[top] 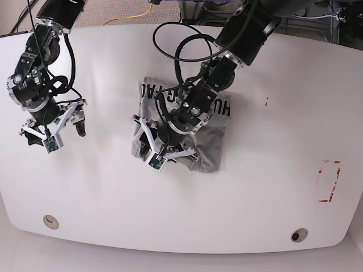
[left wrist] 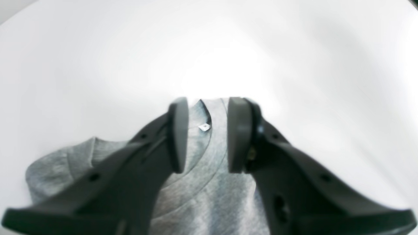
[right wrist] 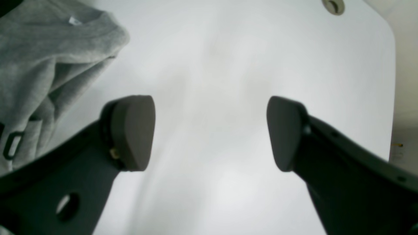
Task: Layout the t-shirt on the table in an organized manner, then fold the t-shirt properly
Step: 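Release with the right gripper and grasp the folded shirt with the left gripper, then carry the folded shirt with the left gripper to the table edge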
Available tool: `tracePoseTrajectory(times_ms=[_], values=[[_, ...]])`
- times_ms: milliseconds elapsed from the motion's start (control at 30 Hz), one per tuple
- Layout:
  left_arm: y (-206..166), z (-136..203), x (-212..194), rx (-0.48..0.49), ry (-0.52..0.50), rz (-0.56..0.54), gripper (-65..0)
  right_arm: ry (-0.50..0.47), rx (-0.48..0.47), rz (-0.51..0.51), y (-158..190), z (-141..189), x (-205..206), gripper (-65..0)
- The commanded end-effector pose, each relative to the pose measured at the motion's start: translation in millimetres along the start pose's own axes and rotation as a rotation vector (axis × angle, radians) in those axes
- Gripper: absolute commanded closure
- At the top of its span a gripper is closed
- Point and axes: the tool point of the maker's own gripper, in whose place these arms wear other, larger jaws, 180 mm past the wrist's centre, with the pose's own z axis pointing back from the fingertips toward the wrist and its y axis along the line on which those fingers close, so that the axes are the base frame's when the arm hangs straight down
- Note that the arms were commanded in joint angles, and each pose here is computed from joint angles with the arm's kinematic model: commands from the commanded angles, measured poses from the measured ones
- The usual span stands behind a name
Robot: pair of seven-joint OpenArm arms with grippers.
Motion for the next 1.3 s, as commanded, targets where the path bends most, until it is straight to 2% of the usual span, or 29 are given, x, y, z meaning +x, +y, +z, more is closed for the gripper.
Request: tracePoseTrajectory(times_ms=[0, 333, 567, 767, 867, 1067, 1267], values=[[-5, -4, 2, 0.011, -0.015, -0.048, -14.3, -0.049, -0.030, 0.004, -10, 8, 12, -51.0], [-15, -19, -50, 0.065, 0.059, -0.194, -12.8, -0.093, -0.011, -0.047, -13, 13, 15, -51.0], [29, -15, -81, 0.143, 0.121, -0.218, -12.8, -0.097, -0.007, -0.049, -12, 13, 15, -51.0], [88, 12, -115, 0.242, 0.182, -0.202, -12.8, -0.095, -0.007, -0.049, -12, 13, 15, -51.0], [105, 31, -136, 0.239, 0.217, -0.207, -12.8, -0.092, -0.004, -0.048, -11, 12, 15, -51.0], [141, 75, -155, 0.267, 0.239, -0.162, -12.8, -0.043, -0.002, -0.047, -10, 12, 7, -51.0], [177, 121, -161, 0.327, 0.240, -0.141, -12.8, -0.053, 0.018, -0.081, 1, 8, 7, -51.0]])
